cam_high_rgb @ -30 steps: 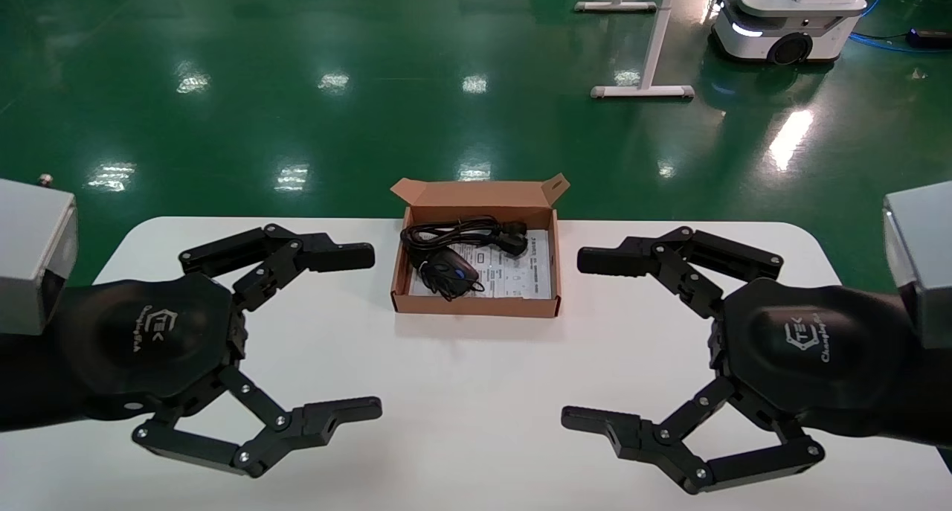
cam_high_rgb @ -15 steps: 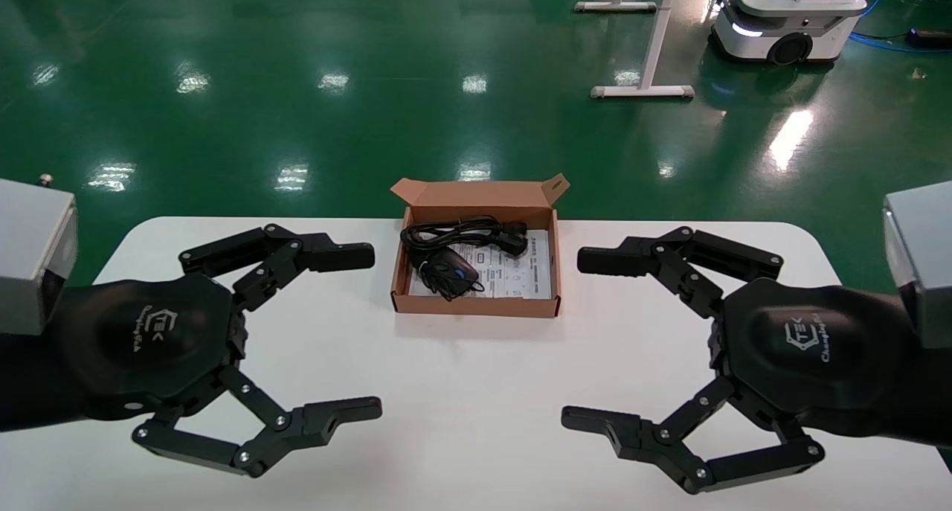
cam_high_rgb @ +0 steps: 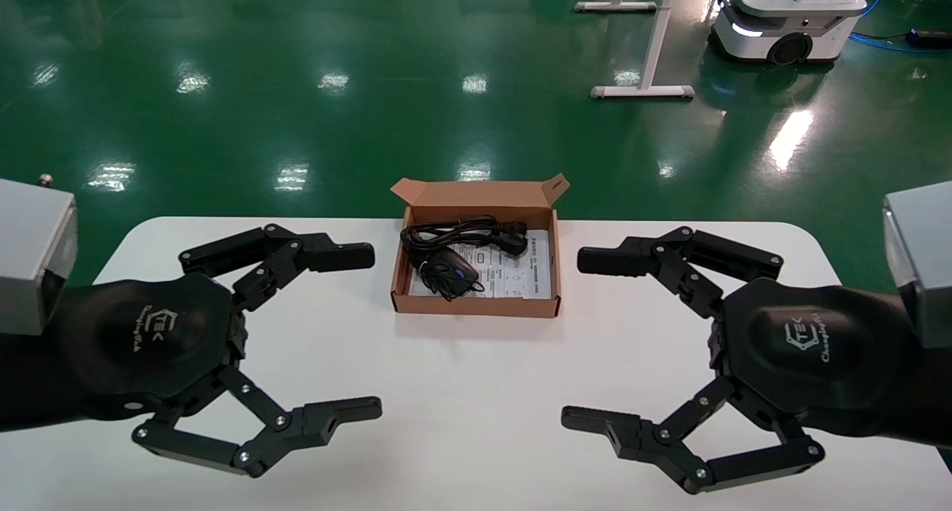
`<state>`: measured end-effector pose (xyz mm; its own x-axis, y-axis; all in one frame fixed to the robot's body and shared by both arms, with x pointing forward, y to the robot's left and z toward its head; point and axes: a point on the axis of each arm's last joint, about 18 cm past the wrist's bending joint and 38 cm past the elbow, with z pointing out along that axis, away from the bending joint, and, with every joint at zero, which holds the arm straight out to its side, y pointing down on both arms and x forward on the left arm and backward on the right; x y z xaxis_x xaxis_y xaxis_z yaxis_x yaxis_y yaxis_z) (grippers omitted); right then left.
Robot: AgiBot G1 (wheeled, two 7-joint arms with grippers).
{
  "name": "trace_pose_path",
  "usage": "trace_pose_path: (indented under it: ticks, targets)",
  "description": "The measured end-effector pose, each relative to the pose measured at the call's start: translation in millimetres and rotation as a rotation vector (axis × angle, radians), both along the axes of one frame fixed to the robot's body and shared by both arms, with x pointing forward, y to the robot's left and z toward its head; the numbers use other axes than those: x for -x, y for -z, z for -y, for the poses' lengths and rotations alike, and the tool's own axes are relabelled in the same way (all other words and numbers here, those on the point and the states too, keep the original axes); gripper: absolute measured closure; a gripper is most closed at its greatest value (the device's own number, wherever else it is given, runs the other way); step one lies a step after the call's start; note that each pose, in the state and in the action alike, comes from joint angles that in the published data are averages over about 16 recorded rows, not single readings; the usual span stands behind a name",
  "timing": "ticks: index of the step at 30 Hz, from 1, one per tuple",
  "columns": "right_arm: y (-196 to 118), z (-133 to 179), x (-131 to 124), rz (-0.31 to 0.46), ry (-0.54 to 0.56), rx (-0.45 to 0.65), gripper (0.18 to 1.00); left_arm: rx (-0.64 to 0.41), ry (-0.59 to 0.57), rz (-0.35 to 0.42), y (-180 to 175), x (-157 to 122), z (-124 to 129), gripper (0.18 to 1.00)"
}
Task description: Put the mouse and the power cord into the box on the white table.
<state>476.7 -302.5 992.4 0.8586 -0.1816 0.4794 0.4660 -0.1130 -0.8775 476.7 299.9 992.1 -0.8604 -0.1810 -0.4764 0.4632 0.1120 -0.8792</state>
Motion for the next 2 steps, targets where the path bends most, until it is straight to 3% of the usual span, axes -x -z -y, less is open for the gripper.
trace_pose_path:
  ticks: [2]
  targets:
    - [0.0, 0.0, 0.0, 0.000, 0.000, 0.000, 0.178, 0.000, 0.000, 0.000, 0.0, 0.0, 0.0, 0.184]
